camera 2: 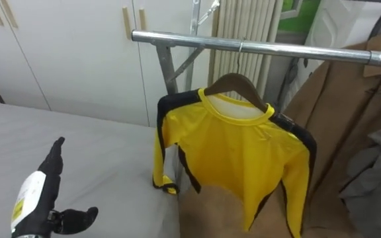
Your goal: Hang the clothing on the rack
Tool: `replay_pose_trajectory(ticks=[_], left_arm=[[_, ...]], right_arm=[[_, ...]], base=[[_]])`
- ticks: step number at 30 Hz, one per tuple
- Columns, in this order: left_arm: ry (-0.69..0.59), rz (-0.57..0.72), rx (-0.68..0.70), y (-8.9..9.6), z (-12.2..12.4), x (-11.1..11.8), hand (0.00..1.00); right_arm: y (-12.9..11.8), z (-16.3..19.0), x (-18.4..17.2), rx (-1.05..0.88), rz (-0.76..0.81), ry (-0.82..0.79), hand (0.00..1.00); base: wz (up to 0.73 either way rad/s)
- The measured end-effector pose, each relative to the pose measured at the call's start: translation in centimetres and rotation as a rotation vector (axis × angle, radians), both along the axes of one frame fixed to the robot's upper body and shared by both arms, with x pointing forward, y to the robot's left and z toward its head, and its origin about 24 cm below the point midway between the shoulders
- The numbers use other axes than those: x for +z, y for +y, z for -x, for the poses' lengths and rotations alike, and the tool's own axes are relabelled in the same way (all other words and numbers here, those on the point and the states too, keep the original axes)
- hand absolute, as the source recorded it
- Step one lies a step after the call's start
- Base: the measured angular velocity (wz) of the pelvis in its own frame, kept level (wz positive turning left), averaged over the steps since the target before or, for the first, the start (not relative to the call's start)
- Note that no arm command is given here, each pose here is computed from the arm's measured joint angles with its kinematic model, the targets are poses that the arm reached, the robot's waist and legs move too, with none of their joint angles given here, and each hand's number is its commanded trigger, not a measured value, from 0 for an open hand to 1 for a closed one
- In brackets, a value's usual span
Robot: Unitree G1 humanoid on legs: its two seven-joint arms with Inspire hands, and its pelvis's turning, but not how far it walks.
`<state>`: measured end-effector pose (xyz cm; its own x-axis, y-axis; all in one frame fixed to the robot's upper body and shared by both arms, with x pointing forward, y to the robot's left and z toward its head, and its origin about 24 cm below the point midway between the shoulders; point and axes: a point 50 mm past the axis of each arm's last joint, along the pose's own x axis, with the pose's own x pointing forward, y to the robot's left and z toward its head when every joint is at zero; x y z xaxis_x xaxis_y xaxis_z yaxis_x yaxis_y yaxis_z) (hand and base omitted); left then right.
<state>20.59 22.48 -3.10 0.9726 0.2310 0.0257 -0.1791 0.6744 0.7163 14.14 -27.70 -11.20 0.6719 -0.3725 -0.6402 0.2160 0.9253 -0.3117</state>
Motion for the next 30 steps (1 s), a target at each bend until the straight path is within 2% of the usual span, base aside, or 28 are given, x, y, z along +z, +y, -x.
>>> replay_pose_trajectory(ticks=[8, 16, 22, 30], left_arm=[[0.03, -0.003, 0.013, -0.1, 0.6, -0.9, 0.0], [0.134, 0.018, 0.004, -1.0, 1.7, -2.7, 0.0], [0.17, 0.004, -0.033, -1.6, 1.8, -3.0, 0.0], [0.206, 0.019, -0.01, -2.2, 2.0, -3.6, 0.0]], right_arm=[[0.3, 1.5, -0.8, -0.045, -0.027, 0.024, 0.0], [1.2, 7.6, -4.1, -0.121, -0.145, 0.308, 0.0], [2.0, 9.4, -4.9, -0.132, -0.215, 0.402, 0.0], [2.2, 11.7, -5.4, -0.163, -0.256, 0.524, 0.0]], base=[[-0.07], [0.04], [0.02], [0.0]])
